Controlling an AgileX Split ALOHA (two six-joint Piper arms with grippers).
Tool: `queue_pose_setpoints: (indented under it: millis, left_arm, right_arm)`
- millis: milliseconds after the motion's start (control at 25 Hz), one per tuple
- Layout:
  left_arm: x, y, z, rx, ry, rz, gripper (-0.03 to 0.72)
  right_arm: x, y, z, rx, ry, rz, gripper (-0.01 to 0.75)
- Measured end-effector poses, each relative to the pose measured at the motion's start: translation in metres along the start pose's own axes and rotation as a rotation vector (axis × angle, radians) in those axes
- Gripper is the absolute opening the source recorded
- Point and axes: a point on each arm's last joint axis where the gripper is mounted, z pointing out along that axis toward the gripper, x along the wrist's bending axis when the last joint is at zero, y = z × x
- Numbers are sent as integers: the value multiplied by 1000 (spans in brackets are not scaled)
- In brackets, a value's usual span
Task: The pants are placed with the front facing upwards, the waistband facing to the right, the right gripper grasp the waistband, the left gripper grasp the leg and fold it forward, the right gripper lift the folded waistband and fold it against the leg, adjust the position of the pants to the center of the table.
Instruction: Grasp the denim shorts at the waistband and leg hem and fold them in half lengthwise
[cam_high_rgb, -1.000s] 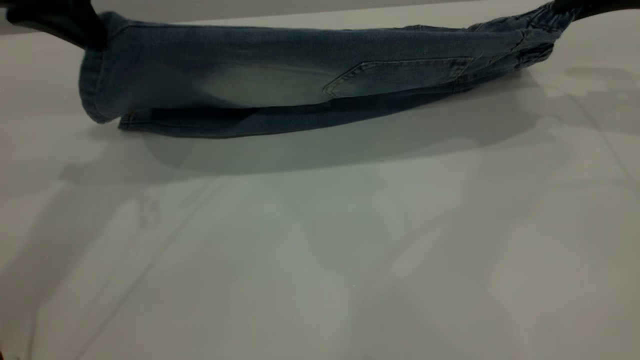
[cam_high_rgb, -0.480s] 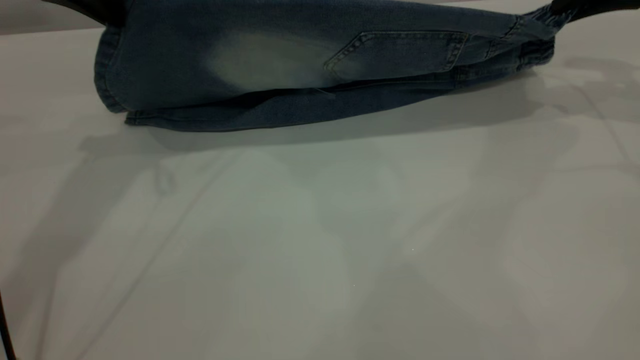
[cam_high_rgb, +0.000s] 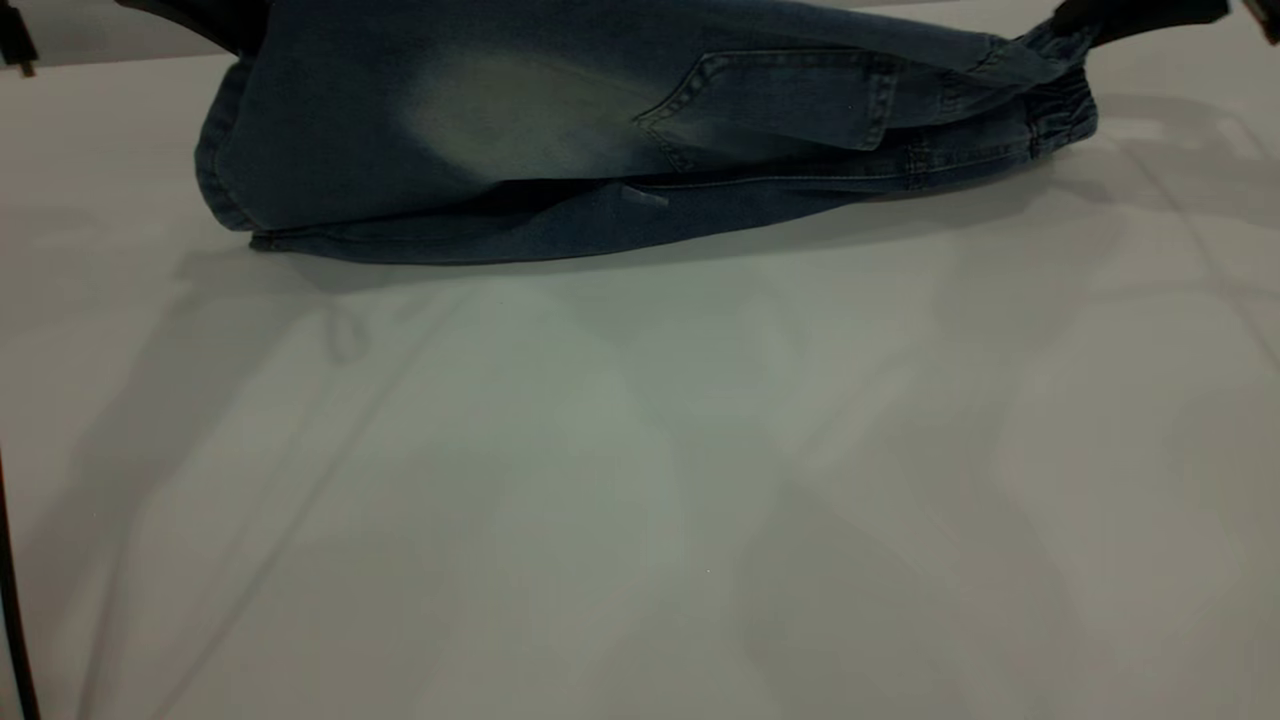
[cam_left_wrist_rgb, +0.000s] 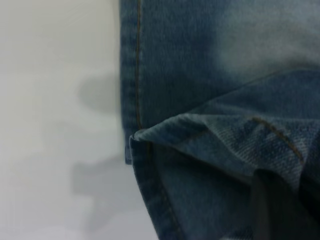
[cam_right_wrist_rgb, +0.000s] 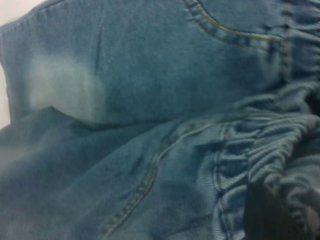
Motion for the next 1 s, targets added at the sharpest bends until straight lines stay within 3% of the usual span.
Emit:
queue_pose_setpoints:
  millis: [280, 720, 1000]
  left_arm:
    - [1, 11, -6, -27, 15, 26, 36]
    - [47, 16, -11, -44, 61, -84, 36]
    - [53, 21, -8, -83, 70, -85, 36]
  right_arm:
    - [6, 15, 13, -20, 5, -29, 36]
    - [-5, 20, 27, -8, 2, 0, 55]
    - [-6, 20, 27, -13, -6, -3, 85]
